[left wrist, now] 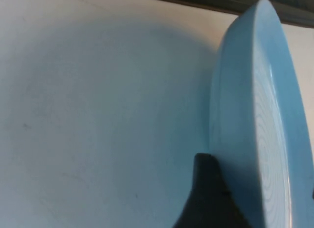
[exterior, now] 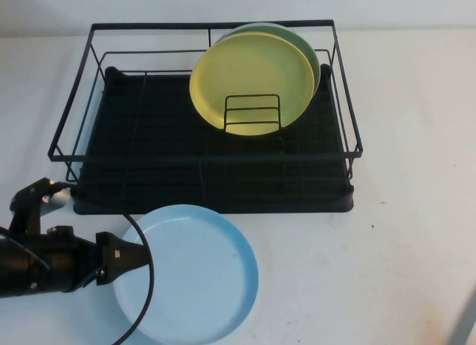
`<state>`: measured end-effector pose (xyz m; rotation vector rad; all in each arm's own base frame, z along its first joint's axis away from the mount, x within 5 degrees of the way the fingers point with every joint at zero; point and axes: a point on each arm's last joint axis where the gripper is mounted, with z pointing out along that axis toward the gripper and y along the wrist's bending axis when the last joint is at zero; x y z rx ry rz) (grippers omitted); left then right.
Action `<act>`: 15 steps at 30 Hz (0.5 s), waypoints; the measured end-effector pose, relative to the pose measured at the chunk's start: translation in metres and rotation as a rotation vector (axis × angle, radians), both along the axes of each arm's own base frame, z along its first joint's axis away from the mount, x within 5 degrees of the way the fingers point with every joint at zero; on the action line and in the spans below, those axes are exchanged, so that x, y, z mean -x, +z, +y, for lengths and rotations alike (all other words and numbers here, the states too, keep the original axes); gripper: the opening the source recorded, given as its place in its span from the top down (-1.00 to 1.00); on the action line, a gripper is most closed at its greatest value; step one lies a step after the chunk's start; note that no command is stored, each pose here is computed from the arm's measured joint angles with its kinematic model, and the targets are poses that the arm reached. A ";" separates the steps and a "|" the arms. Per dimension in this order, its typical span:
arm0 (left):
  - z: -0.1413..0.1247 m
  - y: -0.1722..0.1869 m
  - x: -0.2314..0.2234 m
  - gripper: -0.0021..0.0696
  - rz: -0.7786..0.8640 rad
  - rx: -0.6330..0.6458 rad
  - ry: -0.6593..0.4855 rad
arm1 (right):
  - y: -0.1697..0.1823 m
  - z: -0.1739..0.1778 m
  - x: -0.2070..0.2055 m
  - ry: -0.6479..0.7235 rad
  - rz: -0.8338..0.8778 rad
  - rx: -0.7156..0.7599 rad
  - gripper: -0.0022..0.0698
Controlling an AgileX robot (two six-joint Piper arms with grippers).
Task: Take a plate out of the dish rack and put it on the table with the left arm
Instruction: Place the plate from the table
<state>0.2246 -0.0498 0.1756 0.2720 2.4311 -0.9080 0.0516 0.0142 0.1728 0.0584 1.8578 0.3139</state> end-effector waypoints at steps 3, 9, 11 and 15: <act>0.000 0.000 0.000 -0.22 -0.011 -0.009 -0.006 | 0.000 0.000 0.000 0.000 0.000 0.000 1.00; 0.001 0.001 -0.002 -0.27 -0.041 -0.032 -0.037 | 0.000 0.000 0.000 0.000 0.000 0.000 1.00; 0.001 0.006 -0.007 -0.28 -0.064 -0.057 -0.061 | 0.000 0.000 0.000 0.000 0.000 0.000 1.00; 0.004 0.022 -0.017 -0.28 -0.099 -0.107 -0.089 | 0.000 0.000 0.000 0.000 0.000 0.000 1.00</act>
